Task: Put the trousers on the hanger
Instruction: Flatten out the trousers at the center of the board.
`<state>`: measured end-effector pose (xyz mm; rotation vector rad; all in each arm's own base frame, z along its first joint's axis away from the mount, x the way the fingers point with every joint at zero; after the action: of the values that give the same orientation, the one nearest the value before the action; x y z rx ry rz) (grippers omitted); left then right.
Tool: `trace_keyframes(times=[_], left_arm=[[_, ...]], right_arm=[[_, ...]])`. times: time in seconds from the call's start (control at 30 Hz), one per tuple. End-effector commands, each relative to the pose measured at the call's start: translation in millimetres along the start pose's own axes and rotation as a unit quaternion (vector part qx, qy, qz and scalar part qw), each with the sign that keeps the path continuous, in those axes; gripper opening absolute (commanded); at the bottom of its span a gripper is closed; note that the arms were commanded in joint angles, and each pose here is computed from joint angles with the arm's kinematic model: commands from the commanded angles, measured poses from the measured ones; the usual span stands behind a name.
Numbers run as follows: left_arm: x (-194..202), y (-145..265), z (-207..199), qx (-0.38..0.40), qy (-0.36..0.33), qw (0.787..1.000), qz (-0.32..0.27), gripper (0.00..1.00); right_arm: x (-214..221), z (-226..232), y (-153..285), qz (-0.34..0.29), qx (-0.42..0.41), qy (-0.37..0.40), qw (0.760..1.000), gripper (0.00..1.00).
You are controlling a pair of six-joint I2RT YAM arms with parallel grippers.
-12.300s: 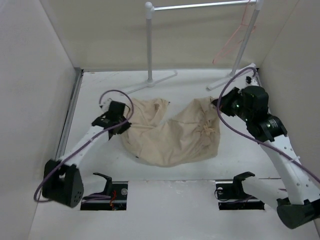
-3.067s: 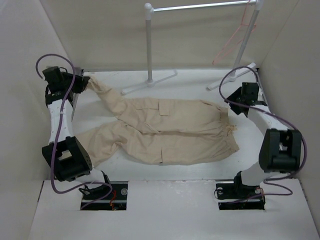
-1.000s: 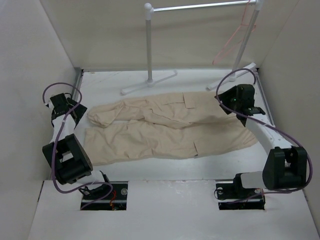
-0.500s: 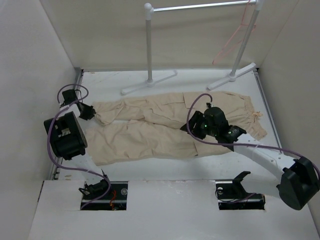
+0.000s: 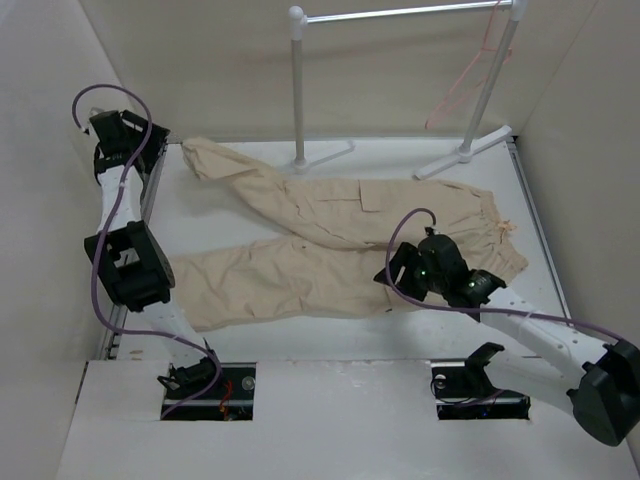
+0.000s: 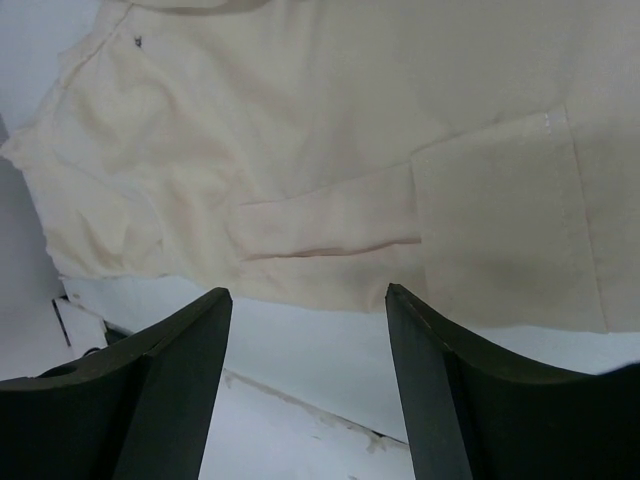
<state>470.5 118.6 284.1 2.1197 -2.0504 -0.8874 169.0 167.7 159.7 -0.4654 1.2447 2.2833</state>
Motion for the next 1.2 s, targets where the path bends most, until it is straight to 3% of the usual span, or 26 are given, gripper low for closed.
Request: trace_keyframes(times=[0.0, 0.07, 0.13, 0.23, 0.33, 0.53, 0.8, 1.1, 1.17], left_arm=[[9, -5, 51, -0.096, 0.022, 0.995, 0.015, 0.7], [13, 15, 60, -0.118, 0.026, 0.993, -0.005, 0.68], [20, 37, 71, -0.143, 0.028, 0.989, -0.028, 0.64], [51, 80, 94, -0.179, 0.016, 0.982, -0.049, 0.58], [85, 96, 111, -0.192, 0.005, 0.981, -0.03, 0.55], [125, 68, 104, -0.174, 0.027, 0.984, 0.017, 0.57], [125, 5, 112, -0.191, 0.118, 0.974, 0.002, 0.57], [119, -45, 120, -0.194, 0.133, 0.972, -0.009, 0.54], [119, -52, 125, -0.2, 0.136, 0.97, -0.007, 0.48]], right_arm=[[-10, 3, 11, -0.027, -0.004, 0.013, 1.0, 0.69], [-13, 3, 13, -0.031, -0.008, 0.012, 0.999, 0.68], [-13, 3, 15, -0.033, -0.012, 0.012, 0.999, 0.6], [-10, 0, 14, -0.035, -0.015, 0.012, 0.999, 0.36], [-8, 1, 11, -0.026, -0.027, 0.024, 0.999, 0.26], [-4, 2, 7, -0.011, -0.041, 0.038, 0.998, 0.33], [2, -2, 23, -0.021, -0.05, 0.034, 0.998, 0.58], [8, -10, 29, -0.024, -0.039, -0.002, 0.999, 0.59], [8, -12, 28, -0.025, -0.035, -0.009, 0.999, 0.58]])
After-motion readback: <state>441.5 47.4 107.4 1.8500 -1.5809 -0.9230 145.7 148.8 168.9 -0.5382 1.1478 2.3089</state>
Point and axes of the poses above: each gripper's point midway between its finger pads, its own y axis back along the fingers, its own z axis along the line the jaws close on, x = y × z, the point moved 8 cm from there along y, back along the fingers, and after that the axes turned 13 degrees about y, right-handed, at the moved point
